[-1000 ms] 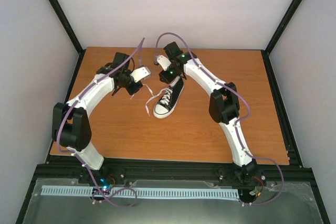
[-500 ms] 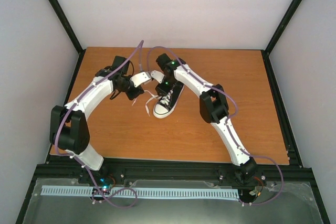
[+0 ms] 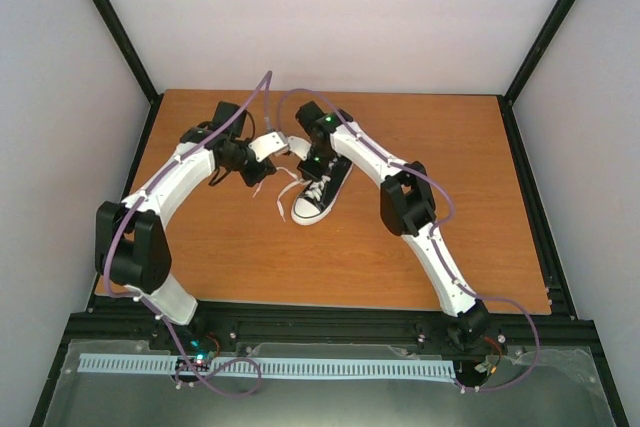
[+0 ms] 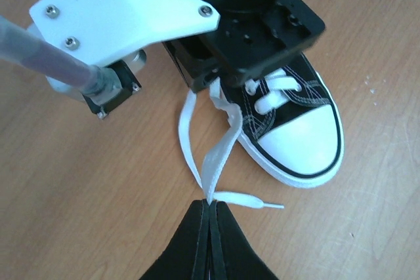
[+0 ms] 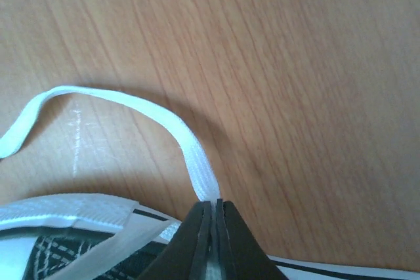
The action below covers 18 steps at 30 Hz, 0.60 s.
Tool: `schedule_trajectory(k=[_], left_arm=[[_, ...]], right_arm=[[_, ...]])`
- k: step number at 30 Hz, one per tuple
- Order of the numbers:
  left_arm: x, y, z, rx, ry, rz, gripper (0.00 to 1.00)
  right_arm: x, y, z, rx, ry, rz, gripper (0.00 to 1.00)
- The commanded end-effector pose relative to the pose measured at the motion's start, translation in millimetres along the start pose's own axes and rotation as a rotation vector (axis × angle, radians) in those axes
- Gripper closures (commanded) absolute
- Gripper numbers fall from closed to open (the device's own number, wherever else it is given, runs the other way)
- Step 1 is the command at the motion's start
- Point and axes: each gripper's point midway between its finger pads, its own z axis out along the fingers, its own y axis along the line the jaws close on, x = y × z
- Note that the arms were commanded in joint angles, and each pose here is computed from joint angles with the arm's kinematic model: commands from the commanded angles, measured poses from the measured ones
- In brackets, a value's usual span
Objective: Tie the shoes
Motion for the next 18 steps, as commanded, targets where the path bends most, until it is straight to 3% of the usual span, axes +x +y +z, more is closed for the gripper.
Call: schedule_trajectory(k=[1, 9, 18], left_arm=[[-26.7, 16.8, -9.6, -0.038, -0.057, -0.006, 0.99], [-43.2, 16.8, -12.1, -0.006, -0.101, 0.01, 0.99], [-83.2, 16.0, -29.3, 0.045, -0.212, 0.051, 0.99]], right_arm=[[-42.2, 8.9, -61.1, 0.021, -0.178, -0.024, 0.97], [-40.8, 7.9, -89.3, 0.013, -0.257, 0.015, 0.91], [-28.6, 15.3, -99.6, -0.041, -0.327, 0.05, 0.96]])
